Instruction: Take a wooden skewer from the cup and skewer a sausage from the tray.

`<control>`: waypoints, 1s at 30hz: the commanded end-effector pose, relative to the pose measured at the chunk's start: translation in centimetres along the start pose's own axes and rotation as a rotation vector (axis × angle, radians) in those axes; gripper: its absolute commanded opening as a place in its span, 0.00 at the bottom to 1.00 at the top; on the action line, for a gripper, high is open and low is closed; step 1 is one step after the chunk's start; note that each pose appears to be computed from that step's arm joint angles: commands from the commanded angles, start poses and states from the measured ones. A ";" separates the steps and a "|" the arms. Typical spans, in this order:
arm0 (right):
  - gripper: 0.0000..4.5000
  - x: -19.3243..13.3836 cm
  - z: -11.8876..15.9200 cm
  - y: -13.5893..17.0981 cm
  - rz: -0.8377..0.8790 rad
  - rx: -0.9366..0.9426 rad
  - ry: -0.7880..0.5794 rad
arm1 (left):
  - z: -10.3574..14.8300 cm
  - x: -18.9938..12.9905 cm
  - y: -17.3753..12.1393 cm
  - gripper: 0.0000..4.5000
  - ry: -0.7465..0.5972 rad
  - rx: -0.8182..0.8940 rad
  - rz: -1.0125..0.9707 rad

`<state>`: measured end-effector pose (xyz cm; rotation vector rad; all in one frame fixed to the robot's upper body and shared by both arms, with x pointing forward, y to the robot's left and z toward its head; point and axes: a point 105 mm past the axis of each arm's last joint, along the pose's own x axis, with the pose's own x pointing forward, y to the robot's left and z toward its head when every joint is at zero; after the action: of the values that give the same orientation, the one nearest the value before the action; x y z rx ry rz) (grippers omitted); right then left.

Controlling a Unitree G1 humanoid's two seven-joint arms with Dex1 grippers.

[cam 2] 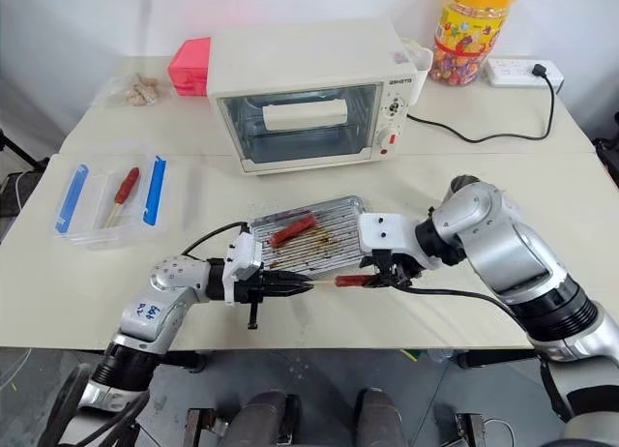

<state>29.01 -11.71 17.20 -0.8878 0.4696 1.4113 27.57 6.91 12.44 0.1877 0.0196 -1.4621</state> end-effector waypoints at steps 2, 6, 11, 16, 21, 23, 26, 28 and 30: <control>0.77 -1.4 0.6 1.4 0.082 -0.084 -0.051 | 1.9 -1.6 -0.4 0.00 -0.034 0.063 0.043; 0.99 -3.3 -0.5 1.7 0.107 -0.053 -0.079 | 1.9 -4.8 -0.6 0.00 -0.017 0.049 0.142; 0.99 -4.4 0.2 1.6 0.050 -0.087 -0.343 | 2.9 -10.0 -1.0 0.00 -0.129 0.022 0.404; 0.99 -5.1 0.2 0.8 -0.140 -0.138 -0.531 | 4.0 -15.3 -1.0 0.00 -0.235 -0.004 0.755; 0.99 -5.9 2.1 0.3 -0.342 -0.134 -0.782 | 4.4 -21.0 0.3 0.00 -0.323 -0.075 1.231; 0.99 -6.2 2.7 0.2 -0.420 -0.101 -0.860 | 4.8 -22.1 1.1 0.00 -0.325 -0.067 1.349; 0.99 -5.7 3.2 0.6 -0.459 -0.101 -0.890 | 5.4 -23.5 2.6 0.00 -0.339 -0.066 1.477; 0.99 -5.3 3.3 0.8 -0.461 -0.096 -0.897 | 5.5 -24.3 3.8 0.00 -0.347 -0.090 1.541; 0.99 -4.9 3.5 1.0 -0.454 -0.095 -0.899 | 5.3 -24.6 5.3 0.00 -0.316 -0.098 1.578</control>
<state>27.24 -12.58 21.83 -0.3079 -0.4028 1.2538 29.16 30.28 21.11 -0.1507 -0.2680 0.0548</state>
